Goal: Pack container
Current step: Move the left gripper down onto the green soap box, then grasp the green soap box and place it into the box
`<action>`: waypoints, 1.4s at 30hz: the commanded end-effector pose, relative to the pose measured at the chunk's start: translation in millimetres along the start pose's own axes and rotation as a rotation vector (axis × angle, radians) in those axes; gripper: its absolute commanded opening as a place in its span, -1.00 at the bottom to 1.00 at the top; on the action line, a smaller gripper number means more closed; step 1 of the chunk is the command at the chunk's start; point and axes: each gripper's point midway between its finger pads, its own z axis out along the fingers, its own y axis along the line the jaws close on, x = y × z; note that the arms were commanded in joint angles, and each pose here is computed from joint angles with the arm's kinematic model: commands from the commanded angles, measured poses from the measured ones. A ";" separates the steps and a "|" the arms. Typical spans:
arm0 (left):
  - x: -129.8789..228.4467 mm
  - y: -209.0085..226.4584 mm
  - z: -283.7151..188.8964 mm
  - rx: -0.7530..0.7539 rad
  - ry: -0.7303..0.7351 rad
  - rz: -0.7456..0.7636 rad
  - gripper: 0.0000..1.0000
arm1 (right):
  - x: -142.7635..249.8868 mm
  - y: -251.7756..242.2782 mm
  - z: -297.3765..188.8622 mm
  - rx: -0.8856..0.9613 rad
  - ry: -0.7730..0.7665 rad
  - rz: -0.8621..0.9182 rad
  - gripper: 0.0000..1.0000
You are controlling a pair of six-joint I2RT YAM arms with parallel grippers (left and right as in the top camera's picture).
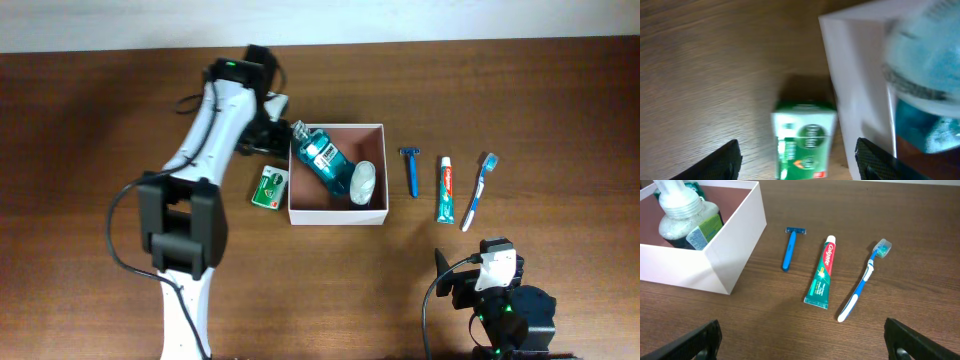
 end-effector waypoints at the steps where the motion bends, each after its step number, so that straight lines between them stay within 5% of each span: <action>1: 2.4 -37.7 -7.6 -0.047 -0.016 0.097 0.51 | 1.5 -0.2 0.5 -0.001 -0.001 0.011 0.98; 17: 36.1 -23.3 -5.1 -0.130 0.116 -0.023 0.71 | 1.5 -0.2 0.5 -0.001 -0.001 0.011 0.98; 29: 59.2 -2.7 54.7 -0.116 0.177 -0.068 0.74 | 1.5 -0.2 0.5 -0.001 -0.001 0.011 0.98; 31: 61.1 -2.3 59.2 -0.116 0.180 -0.068 0.55 | 1.4 -0.2 0.5 -0.001 -0.001 0.011 0.98; 35: 61.3 -2.5 57.8 -0.116 0.178 -0.068 -0.26 | 1.4 -0.2 0.5 -0.001 -0.001 0.011 0.98; 42: 33.2 -8.2 -3.2 -0.105 0.043 -0.065 -0.55 | 1.5 -0.2 0.5 -0.001 -0.001 0.011 0.98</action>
